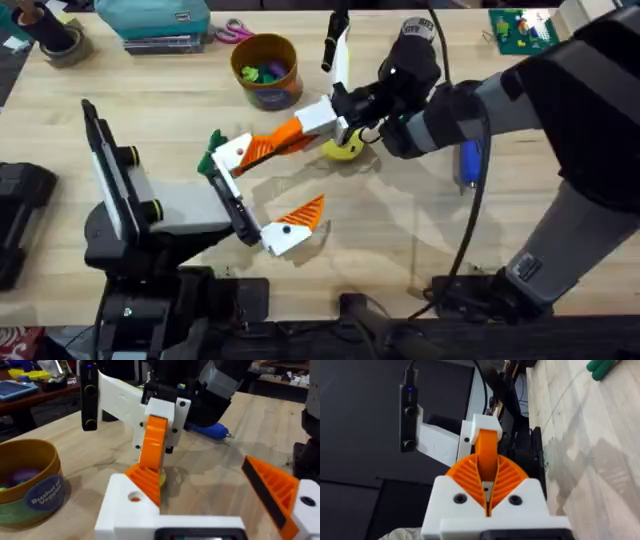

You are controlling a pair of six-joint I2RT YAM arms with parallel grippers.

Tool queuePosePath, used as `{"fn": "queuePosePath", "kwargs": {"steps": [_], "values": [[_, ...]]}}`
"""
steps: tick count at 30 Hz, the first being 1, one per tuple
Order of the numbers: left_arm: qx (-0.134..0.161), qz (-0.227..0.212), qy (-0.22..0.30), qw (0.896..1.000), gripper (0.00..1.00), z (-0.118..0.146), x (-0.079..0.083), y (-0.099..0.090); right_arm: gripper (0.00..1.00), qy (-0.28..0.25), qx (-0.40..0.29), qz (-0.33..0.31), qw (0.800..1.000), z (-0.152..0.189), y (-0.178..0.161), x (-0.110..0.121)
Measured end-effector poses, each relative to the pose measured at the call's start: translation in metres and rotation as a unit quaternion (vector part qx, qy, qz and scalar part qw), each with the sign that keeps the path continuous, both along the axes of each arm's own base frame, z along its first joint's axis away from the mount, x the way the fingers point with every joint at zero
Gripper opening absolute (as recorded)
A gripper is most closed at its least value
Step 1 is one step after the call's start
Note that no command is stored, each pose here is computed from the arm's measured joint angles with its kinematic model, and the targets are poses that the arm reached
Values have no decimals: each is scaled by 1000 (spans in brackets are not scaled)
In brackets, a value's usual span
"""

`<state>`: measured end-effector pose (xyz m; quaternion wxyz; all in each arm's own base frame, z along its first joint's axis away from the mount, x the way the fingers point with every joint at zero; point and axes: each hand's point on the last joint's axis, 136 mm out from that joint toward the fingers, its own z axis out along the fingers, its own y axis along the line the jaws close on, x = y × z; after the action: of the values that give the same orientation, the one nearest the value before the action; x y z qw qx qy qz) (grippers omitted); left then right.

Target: Pick up the gripper from the table and insert it into the empty holder that is missing its gripper. Then pick up a screw, insert it into the mounting hole, and use the screwdriver to tighten it. Finally, clean up the table by picking up the vegetable and placing it into the bucket.

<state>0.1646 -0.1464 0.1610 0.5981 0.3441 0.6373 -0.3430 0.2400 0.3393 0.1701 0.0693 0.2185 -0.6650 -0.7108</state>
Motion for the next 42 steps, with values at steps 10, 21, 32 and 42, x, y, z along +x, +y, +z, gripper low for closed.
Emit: {"fn": "queuePosePath", "kwargs": {"steps": [10, 21, 32, 42], "values": [[0, -1, 0, 1000, 986, 0, 0, 0, 10, 5, -4, 11, 1000, 2, -2, 2], [0, -1, 0, 1000, 986, 0, 0, 0, 10, 6, -6, 13, 1000, 2, -3, 2], [0, -1, 0, 1000, 986, 0, 0, 0, 10, 6, -5, 14, 1000, 2, -1, 0], [0, 0, 0, 1000, 986, 0, 0, 0, 10, 7, -5, 14, 1000, 2, 0, 0]]}}
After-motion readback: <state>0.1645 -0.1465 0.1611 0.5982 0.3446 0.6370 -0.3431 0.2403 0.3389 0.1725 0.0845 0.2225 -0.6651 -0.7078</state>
